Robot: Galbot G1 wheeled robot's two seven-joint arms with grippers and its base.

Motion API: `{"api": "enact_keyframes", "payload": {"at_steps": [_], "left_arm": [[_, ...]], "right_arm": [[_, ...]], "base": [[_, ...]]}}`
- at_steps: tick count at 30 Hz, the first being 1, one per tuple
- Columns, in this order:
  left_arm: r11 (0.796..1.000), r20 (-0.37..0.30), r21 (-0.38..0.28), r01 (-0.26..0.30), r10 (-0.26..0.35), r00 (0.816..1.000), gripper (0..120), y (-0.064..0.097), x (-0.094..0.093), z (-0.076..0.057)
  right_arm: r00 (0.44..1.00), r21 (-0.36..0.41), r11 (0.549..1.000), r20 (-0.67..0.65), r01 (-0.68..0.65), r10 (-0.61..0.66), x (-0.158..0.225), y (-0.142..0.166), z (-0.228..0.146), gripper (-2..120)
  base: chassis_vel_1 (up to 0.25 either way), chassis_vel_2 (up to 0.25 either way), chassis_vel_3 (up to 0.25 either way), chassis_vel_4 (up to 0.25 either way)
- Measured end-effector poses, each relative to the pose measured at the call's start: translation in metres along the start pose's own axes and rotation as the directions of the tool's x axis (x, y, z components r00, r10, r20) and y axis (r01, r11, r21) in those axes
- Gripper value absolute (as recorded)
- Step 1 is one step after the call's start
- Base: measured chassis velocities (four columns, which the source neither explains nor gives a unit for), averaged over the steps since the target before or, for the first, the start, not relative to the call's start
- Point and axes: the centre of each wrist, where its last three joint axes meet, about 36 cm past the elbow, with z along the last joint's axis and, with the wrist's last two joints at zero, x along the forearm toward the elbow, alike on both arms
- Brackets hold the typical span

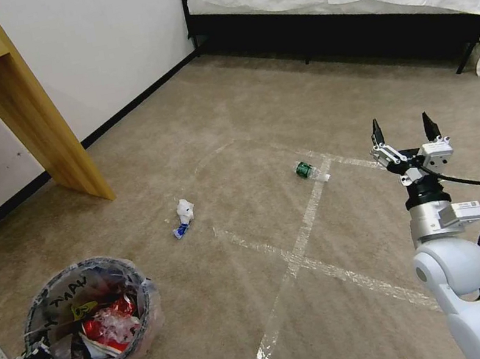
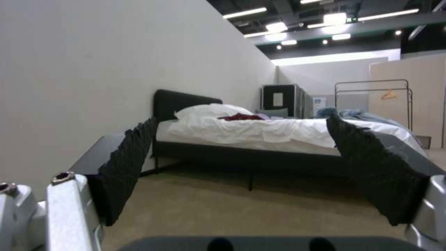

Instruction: Pick up the trash bin and place the garbage on the floor into it.

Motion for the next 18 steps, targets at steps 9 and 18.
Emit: {"api": "enact_keyframes", "payload": {"at_steps": [9, 18], "left_arm": [[1.000, 0.004, 0.006, -0.003, 0.003, 1.000, 0, 0.0007, -0.0029, -0.0012], [1.000, 0.005, 0.008, 0.001, -0.001, 1.000, 0, 0.0018, -0.0035, -0.0015]], "right_arm": [[1.000, -0.001, 1.000, 0.004, 0.003, -0.003, -0.0031, -0.0002, 0.0003, 93], [1.000, -0.017, 1.000, -0.002, 0.014, -0.014, -0.0026, 0.0045, 0.0018, 93]], "base": [[0.000, 0.000, 0.000, 0.000], [0.000, 0.000, 0.000, 0.000]]}}
